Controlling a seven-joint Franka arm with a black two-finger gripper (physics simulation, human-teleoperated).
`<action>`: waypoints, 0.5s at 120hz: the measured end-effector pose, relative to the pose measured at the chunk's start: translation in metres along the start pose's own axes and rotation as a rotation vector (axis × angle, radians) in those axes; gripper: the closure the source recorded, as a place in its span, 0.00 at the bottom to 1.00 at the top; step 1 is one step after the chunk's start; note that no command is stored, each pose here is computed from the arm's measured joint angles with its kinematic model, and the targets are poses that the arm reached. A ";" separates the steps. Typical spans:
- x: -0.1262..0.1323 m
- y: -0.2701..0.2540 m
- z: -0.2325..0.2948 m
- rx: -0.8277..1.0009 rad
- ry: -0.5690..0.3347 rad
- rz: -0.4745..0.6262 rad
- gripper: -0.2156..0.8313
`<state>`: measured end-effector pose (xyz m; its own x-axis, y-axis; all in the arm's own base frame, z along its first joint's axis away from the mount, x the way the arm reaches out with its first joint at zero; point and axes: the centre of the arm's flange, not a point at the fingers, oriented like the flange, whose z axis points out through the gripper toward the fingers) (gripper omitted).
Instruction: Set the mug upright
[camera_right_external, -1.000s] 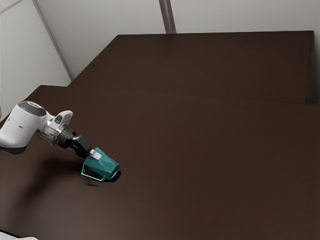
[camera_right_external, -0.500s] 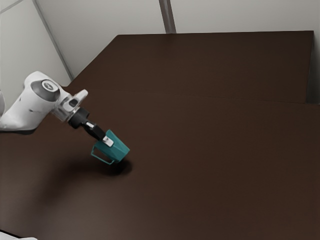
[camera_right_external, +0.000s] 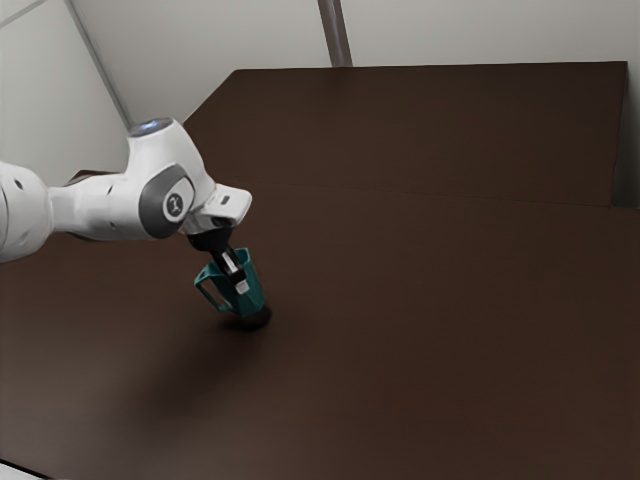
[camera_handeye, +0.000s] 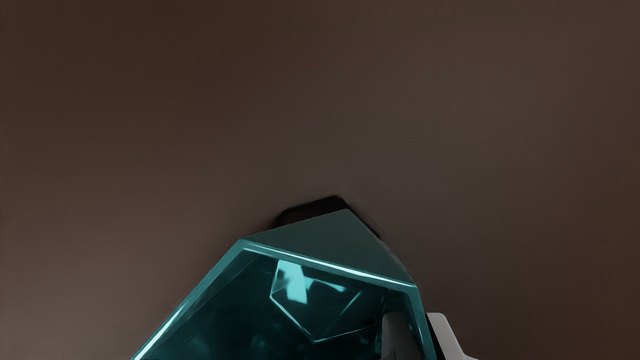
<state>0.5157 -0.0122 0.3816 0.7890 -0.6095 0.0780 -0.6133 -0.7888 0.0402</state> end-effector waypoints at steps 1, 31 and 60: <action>-0.001 -0.001 0.000 0.005 0.000 -0.006 0.95; -0.016 -0.016 0.008 0.063 0.013 -0.172 0.95; -0.009 -0.008 0.014 0.079 0.028 -0.239 0.95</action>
<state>0.5138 -0.0010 0.3665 0.9093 -0.4032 0.1033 -0.4037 -0.9147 -0.0170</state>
